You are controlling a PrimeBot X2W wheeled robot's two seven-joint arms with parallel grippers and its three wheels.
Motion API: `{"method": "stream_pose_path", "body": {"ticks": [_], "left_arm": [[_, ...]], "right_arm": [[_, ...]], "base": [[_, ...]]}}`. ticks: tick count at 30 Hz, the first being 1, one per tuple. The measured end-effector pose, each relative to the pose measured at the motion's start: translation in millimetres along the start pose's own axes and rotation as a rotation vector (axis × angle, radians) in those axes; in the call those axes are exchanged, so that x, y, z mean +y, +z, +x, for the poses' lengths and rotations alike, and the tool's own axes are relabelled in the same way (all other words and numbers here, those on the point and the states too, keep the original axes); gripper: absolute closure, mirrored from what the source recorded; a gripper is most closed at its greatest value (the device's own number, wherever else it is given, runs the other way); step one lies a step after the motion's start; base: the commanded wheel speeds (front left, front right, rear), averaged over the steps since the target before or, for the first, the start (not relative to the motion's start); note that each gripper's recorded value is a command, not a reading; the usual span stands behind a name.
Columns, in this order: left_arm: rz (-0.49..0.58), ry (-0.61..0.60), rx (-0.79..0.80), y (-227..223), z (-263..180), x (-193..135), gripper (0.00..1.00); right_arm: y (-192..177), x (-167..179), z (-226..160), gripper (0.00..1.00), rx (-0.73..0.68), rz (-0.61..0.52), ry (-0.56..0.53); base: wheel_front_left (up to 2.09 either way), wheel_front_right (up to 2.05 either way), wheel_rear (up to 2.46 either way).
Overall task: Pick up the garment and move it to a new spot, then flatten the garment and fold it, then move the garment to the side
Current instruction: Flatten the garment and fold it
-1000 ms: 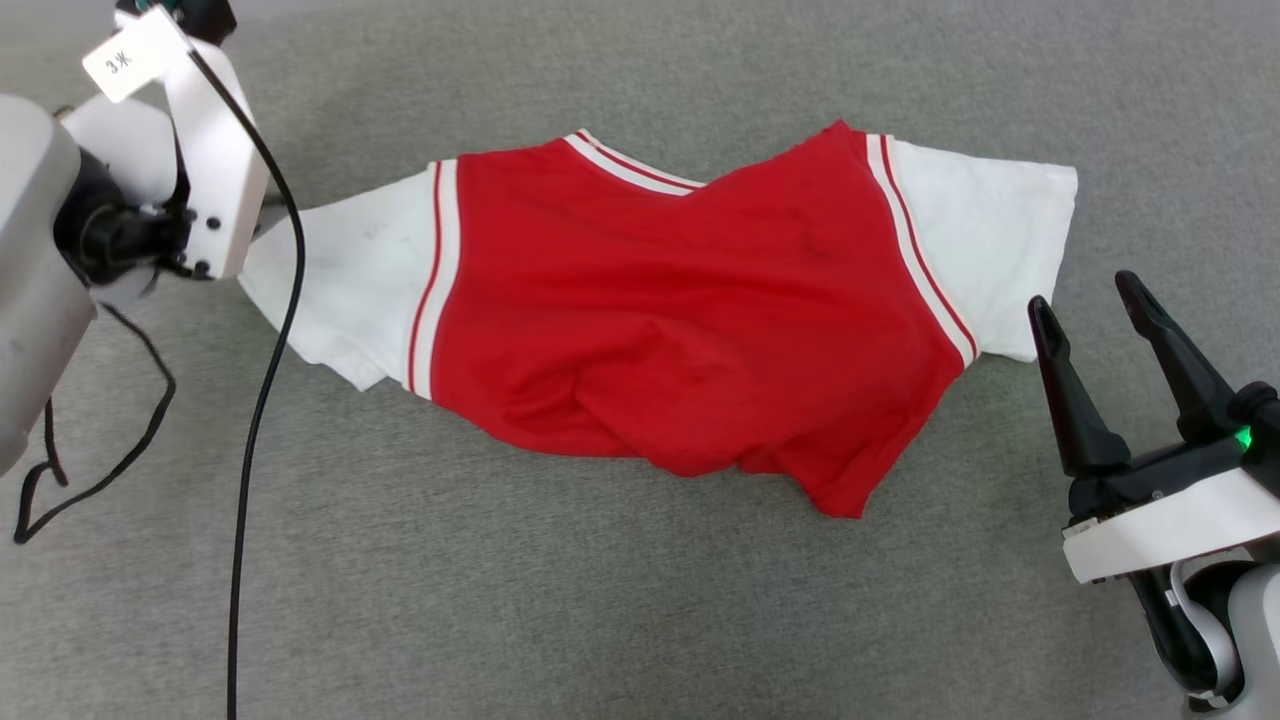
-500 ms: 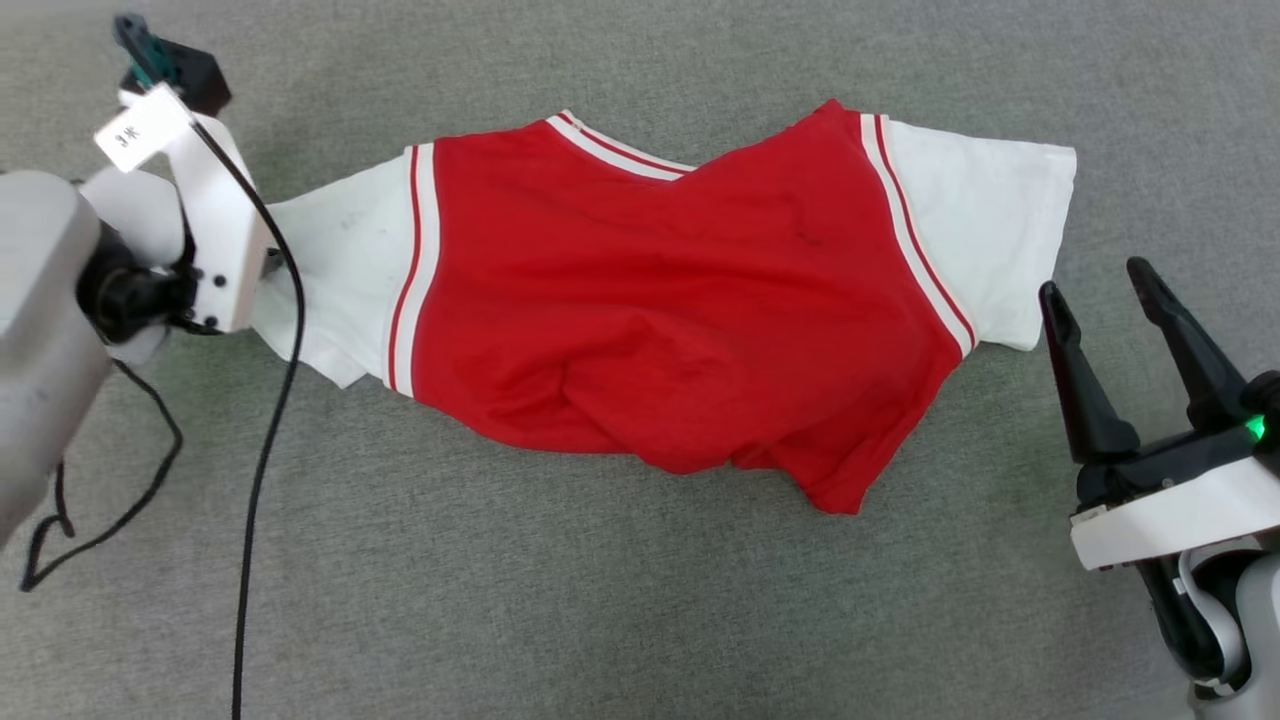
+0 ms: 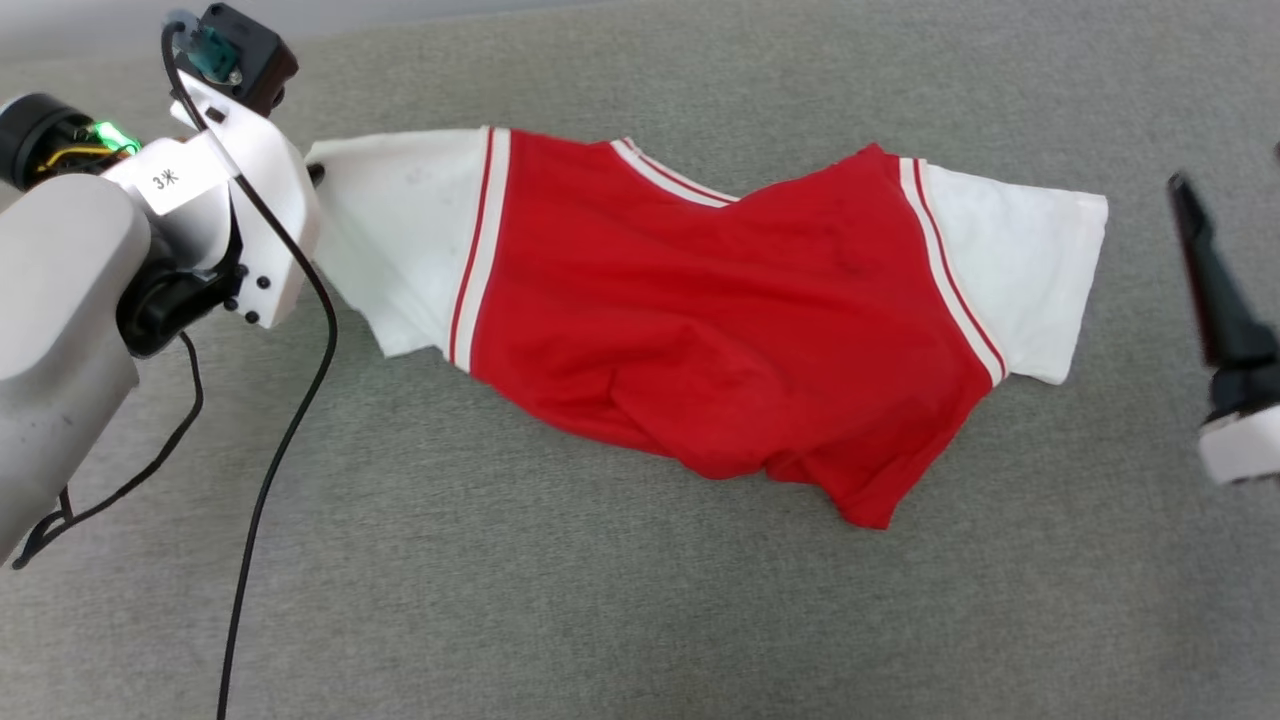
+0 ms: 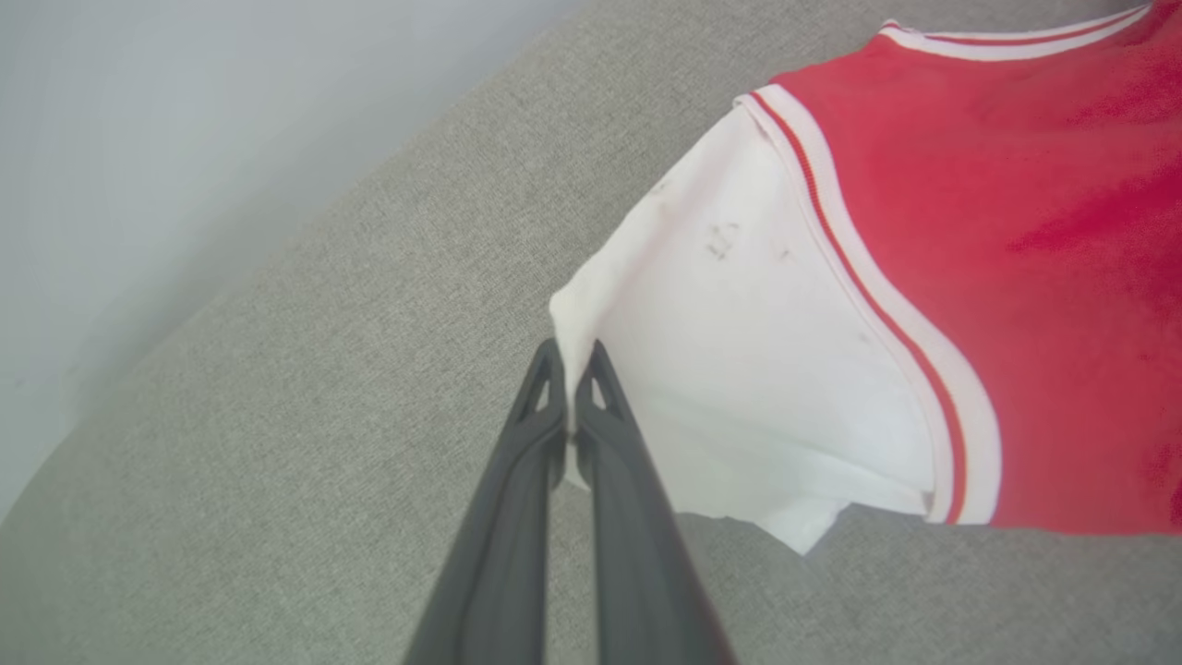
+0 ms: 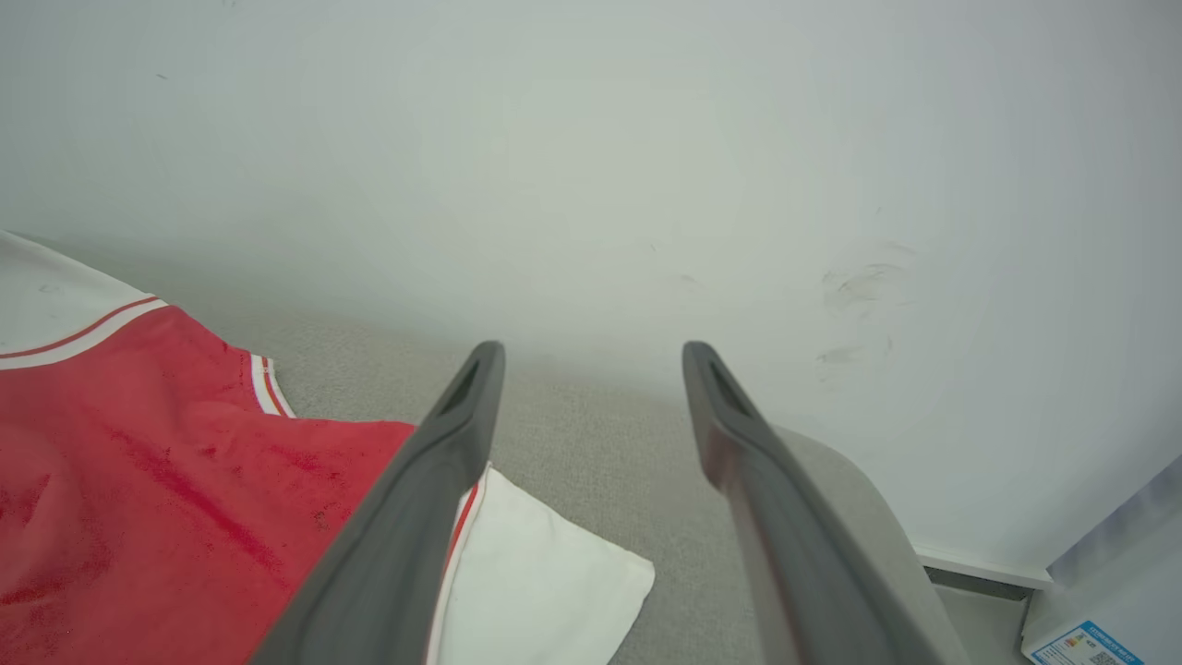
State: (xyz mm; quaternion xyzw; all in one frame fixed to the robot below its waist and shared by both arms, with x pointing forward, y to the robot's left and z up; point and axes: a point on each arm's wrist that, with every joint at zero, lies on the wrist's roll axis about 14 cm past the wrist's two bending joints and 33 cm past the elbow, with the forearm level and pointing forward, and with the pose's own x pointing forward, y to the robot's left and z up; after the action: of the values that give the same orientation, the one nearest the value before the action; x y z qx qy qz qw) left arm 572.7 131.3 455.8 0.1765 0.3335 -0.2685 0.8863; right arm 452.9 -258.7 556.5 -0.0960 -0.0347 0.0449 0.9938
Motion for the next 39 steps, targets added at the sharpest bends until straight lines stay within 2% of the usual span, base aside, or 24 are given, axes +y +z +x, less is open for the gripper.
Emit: {"method": "stream_pose_path", "body": {"ticks": [6, 11, 18, 22, 25, 31, 39], "left_arm": [[0.056, 0.024, -0.135, 26, -20, -4, 1.0], [0.083, 0.021, -0.187, 36, -28, -12, 1.0], [0.101, 0.017, -0.218, 39, -30, -17, 1.0], [0.107, 0.013, -0.234, 41, -29, -18, 1.0], [0.113, 0.013, -0.244, 43, -27, -18, 1.0], [0.113, 0.006, -0.26, 44, -18, -17, 1.0], [0.107, 0.004, -0.25, 35, -4, -13, 1.0]], "right_arm": [[42, -20, 26, 0.0, -0.054, -0.018, 0.007], [37, -31, 47, 0.0, 0.052, -0.002, 0.032], [-17, -49, 61, 0.0, 0.391, 0.001, 0.053], [-64, -43, 53, 0.0, 0.651, 0.033, 0.098], [-88, -38, 50, 0.0, 0.796, 0.075, 0.123], [-126, -27, 52, 0.0, 0.966, 0.04, 0.158], [-179, -9, 57, 0.0, 1.092, 0.079, 0.17]], "base": [[0.0, 0.0, 0.0], [0.0, 0.0, 0.0], [0.0, 0.0, 0.0], [0.0, 0.0, 0.0], [0.0, 0.0, 0.0], [0.0, 0.0, 0.0], [0.0, 0.0, 0.0]]}}
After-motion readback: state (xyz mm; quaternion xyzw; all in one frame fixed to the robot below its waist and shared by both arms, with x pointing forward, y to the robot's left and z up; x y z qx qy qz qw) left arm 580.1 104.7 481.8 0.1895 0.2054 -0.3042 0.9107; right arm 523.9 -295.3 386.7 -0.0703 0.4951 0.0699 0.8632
